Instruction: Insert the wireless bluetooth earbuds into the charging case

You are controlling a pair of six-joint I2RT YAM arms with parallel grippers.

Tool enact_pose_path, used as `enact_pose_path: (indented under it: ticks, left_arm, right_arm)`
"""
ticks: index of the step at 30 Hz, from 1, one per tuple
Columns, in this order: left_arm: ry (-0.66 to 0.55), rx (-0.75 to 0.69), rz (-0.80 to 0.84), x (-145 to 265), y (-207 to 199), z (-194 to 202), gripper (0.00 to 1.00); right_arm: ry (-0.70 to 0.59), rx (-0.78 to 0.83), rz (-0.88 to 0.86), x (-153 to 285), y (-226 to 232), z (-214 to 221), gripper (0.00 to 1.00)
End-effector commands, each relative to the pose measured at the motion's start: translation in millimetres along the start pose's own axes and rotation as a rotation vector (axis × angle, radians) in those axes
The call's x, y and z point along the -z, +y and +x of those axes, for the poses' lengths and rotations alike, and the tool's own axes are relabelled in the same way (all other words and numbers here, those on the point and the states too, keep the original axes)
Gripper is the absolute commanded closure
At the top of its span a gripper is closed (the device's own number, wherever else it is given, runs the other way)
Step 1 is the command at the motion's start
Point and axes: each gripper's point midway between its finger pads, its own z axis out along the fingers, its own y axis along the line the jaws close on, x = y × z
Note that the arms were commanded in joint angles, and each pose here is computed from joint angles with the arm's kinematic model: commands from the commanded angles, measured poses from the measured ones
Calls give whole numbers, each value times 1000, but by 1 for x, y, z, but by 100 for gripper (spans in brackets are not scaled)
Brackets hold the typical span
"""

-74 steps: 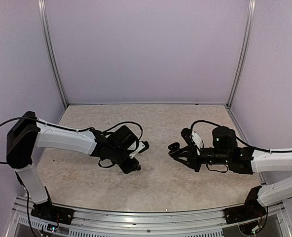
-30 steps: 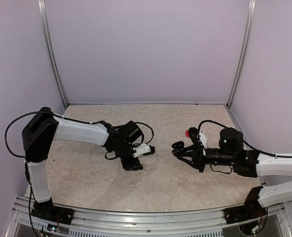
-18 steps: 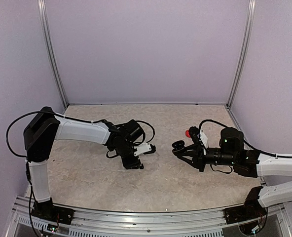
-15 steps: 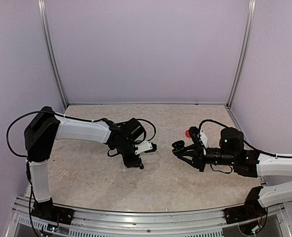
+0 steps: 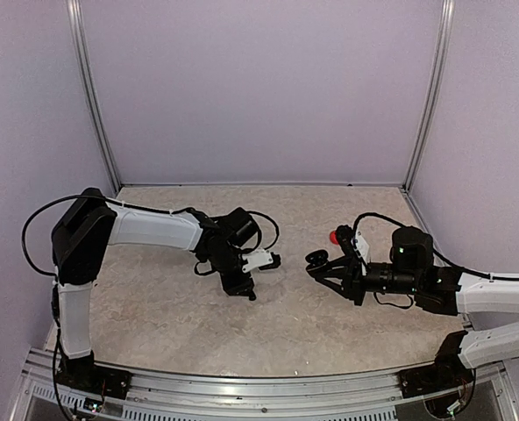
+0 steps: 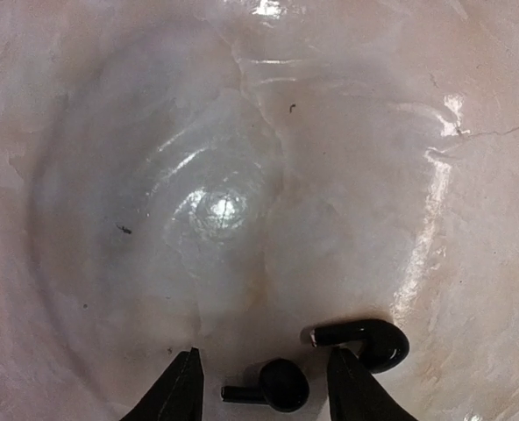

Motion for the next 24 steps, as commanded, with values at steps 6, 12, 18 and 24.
enact_pose_path:
  ticks: [6, 12, 18, 24]
  left_arm:
    - [50, 195, 95, -9, 5, 26, 62]
    - [95, 294, 161, -10, -15, 47, 64]
    - [66, 444, 243, 12, -44, 47, 56]
    - [91, 529, 237, 17, -62, 39, 43]
  right_arm:
    - [-35, 8, 0, 5, -1, -7, 100]
    - [-33, 10, 3, 5, -1, -6, 100]
    - [-35, 8, -2, 5, 0, -7, 100]
    - [-34, 7, -5, 4, 0, -8, 100]
